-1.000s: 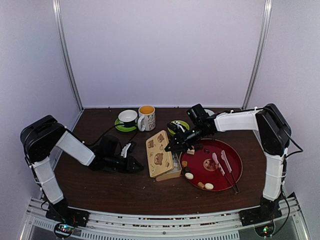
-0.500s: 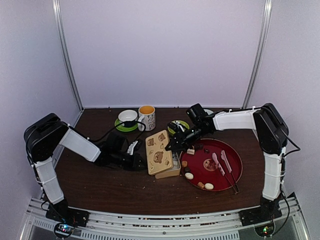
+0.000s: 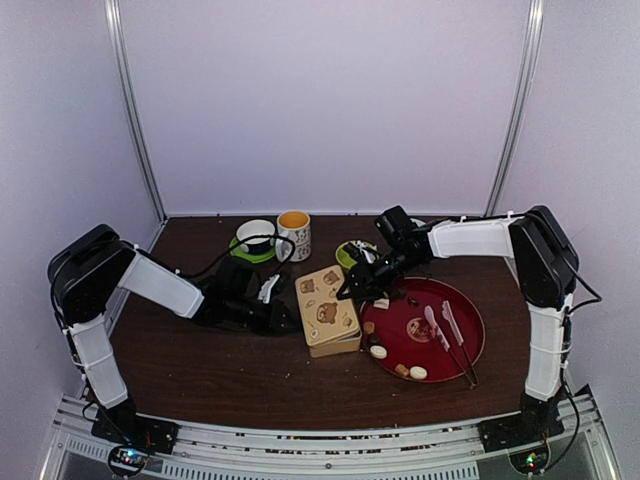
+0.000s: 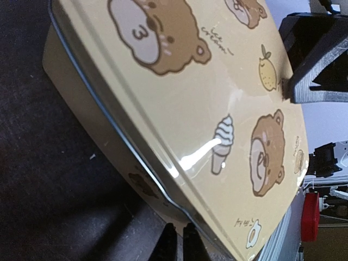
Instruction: Pack the chocolate
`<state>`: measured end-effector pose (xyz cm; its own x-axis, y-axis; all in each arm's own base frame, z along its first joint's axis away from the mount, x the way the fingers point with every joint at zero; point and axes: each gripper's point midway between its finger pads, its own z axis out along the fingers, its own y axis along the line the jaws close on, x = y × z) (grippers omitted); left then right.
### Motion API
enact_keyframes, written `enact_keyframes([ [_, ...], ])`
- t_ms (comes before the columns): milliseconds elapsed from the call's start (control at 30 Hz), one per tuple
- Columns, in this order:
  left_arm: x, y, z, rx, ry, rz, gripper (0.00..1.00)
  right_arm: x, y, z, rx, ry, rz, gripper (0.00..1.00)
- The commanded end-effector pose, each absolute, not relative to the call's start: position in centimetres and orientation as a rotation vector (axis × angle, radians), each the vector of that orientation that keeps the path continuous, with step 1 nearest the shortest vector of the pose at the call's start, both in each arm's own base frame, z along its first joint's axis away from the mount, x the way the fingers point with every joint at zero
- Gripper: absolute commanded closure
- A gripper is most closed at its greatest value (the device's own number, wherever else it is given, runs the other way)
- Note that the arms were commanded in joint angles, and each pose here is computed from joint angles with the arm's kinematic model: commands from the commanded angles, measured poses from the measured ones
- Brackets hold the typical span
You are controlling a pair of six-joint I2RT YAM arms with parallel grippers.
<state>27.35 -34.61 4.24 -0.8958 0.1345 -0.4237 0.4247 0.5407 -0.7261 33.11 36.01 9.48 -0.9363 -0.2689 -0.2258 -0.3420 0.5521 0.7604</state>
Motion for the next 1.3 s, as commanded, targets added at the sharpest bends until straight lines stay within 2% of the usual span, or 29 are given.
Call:
enact_keyframes([
  [0, 28.0, -35.2, 5.5, 0.495, 2.413, -1.281, 0.92, 34.4, 34.3, 11.4, -0.551, 2.661, 1.153, 0.68],
  [267, 28.5, -35.3, 6.0, 0.494, 2.423, -1.252, 0.91, 34.7, 32.7, 11.3, -0.524, 2.638, 1.014, 0.56],
  [433, 28.6, -34.8, 6.0, 0.485, 2.433, -1.205, 0.89, 33.6, 32.5, 11.3, -0.593, 2.617, 0.989, 0.52],
  [567, 28.6, -34.2, 5.8, 0.469, 2.447, -1.165, 0.89, 32.5, 32.1, 11.9, -0.619, 2.567, 0.994, 0.36],
  [667, 28.8, -33.5, 5.7, 0.429, 2.461, -1.115, 0.87, 32.5, 32.1, 11.3, -0.617, 2.561, 0.986, 0.33],
  [833, 28.9, -33.2, 7.9, 0.404, 2.398, -1.126, 0.75, 33.7, 33.1, 11.4, -0.589, 2.512, 1.031, 0.33],
  [933, 29.0, -33.1, 9.0, 0.383, 2.365, -1.136, 0.63, 34.7, 33.4, 11.5, -0.559, 2.473, 1.017, 0.37],
  [1133, 29.3, -33.4, 10.4, 0.352, 2.308, -1.188, 0.58, 35.5, 34.0, 10.4, -0.529, 2.479, 1.03, 0.42],
  [1267, 29.7, -34.3, 9.9, 0.366, 2.326, -1.219, 0.61, 35.8, 34.4, 9.5, -0.516, 2.496, 1.033, 0.43],
])
